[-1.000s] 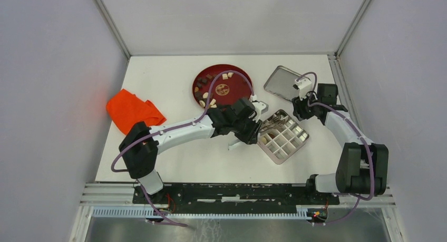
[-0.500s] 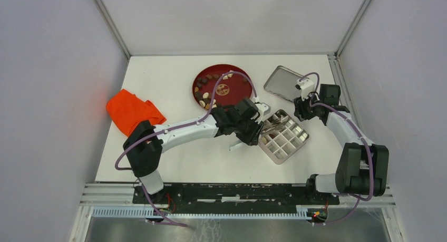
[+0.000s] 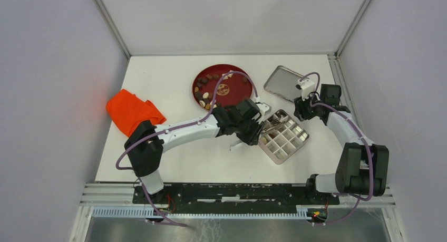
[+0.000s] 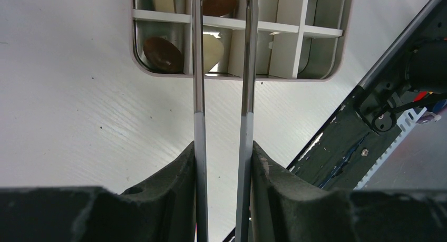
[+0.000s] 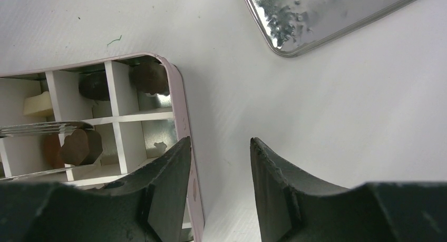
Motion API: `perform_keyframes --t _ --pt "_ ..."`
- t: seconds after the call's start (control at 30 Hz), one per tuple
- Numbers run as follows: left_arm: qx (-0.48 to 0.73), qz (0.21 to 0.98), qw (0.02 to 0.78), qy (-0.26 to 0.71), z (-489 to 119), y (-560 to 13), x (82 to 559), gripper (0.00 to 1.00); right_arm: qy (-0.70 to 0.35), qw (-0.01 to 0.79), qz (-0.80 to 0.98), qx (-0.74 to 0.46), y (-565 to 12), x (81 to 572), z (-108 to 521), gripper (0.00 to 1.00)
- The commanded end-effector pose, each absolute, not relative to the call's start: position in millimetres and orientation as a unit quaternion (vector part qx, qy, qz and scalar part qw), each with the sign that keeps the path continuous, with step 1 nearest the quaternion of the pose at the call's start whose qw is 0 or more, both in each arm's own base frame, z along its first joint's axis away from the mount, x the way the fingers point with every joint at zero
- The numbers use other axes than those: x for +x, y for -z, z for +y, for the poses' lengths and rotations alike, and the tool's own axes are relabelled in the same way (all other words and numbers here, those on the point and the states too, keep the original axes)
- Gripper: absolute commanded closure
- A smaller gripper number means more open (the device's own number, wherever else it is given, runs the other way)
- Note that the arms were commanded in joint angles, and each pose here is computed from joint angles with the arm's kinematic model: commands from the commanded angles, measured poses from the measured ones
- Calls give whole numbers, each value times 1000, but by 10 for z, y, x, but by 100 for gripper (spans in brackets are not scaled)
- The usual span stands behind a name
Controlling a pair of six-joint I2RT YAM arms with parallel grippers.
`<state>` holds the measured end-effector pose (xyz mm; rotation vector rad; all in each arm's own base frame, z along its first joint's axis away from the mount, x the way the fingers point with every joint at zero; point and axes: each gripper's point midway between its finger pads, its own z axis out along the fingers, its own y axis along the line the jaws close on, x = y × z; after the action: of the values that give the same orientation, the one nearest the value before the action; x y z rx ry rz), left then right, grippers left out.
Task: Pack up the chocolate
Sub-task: Place the fake chocolate in the packing box.
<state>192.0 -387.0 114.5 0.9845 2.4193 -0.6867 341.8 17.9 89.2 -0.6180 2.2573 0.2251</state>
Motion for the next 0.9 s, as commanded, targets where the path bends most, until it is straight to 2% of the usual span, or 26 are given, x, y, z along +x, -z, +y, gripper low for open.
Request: perform_keyframes --t 0.0,0.87 --pt "357 860 251 263 -4023 -1375 2002 68 -93 400 876 -252 -965 3420 209 49" --pt "358 859 252 265 -4059 -1416 2001 63 -95 400 876 -253 -966 3413 209 49"
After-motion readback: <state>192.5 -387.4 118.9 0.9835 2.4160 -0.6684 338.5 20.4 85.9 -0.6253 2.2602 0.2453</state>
